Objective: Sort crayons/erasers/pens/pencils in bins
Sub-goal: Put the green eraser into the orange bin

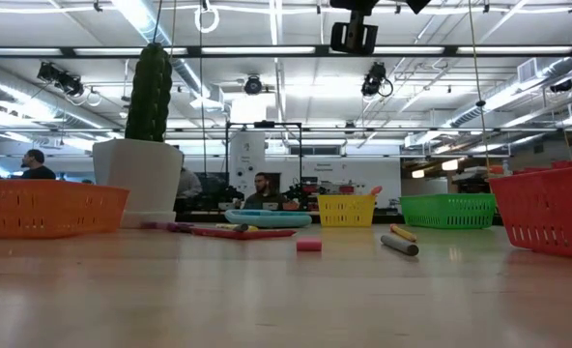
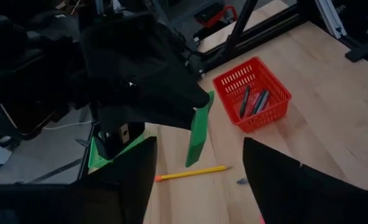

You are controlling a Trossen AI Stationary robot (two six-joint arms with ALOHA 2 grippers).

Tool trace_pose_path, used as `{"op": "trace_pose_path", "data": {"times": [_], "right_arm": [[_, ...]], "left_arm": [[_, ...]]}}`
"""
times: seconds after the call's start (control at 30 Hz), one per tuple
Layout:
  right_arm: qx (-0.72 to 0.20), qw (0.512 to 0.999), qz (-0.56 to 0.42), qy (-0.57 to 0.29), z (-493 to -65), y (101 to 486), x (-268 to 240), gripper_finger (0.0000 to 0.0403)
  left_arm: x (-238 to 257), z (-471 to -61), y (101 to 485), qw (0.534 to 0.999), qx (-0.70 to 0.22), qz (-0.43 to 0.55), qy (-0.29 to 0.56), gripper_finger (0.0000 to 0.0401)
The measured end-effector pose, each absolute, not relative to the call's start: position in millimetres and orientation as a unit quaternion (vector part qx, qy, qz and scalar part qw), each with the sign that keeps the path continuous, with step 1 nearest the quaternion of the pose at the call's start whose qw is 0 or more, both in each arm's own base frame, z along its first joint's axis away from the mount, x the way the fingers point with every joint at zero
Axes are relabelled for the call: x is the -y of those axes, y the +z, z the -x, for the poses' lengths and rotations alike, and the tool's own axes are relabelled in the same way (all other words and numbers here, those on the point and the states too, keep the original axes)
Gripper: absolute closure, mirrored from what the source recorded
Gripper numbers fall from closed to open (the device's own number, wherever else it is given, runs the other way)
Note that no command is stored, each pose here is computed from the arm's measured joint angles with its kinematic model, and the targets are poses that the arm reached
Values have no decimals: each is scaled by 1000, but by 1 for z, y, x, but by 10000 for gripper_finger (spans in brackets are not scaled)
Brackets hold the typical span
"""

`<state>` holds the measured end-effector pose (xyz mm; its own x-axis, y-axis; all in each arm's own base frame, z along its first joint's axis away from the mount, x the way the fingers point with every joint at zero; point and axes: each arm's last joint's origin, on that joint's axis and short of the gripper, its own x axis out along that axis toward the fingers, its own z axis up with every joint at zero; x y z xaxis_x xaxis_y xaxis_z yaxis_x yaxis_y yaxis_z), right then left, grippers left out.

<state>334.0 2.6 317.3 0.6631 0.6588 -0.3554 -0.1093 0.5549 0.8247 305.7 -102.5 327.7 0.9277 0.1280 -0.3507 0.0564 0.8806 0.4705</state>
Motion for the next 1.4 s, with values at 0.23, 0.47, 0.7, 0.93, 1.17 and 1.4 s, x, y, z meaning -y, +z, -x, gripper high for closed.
{"op": "trace_pose_path", "data": {"times": [0.23,0.47,0.7,0.93,1.17,1.4], "right_arm": [[-336,815,-409,236,-334,317,-3,323],[-337,813,-413,234,-334,317,-3,323],[-324,815,-418,238,-336,321,-3,323],[-321,814,-422,239,-336,322,-3,323],[-321,814,-422,239,-336,322,-3,323],[-321,814,-422,239,-336,322,-3,323]], "left_arm": [[102,-306,328,951,-189,-243,19,218],[102,-306,328,951,-189,-243,18,261],[99,-307,328,946,-189,-263,8,265],[99,-307,328,947,-188,-262,0,235],[100,-309,333,954,-161,-252,6,240],[97,-310,333,955,-163,-248,11,275]]}}
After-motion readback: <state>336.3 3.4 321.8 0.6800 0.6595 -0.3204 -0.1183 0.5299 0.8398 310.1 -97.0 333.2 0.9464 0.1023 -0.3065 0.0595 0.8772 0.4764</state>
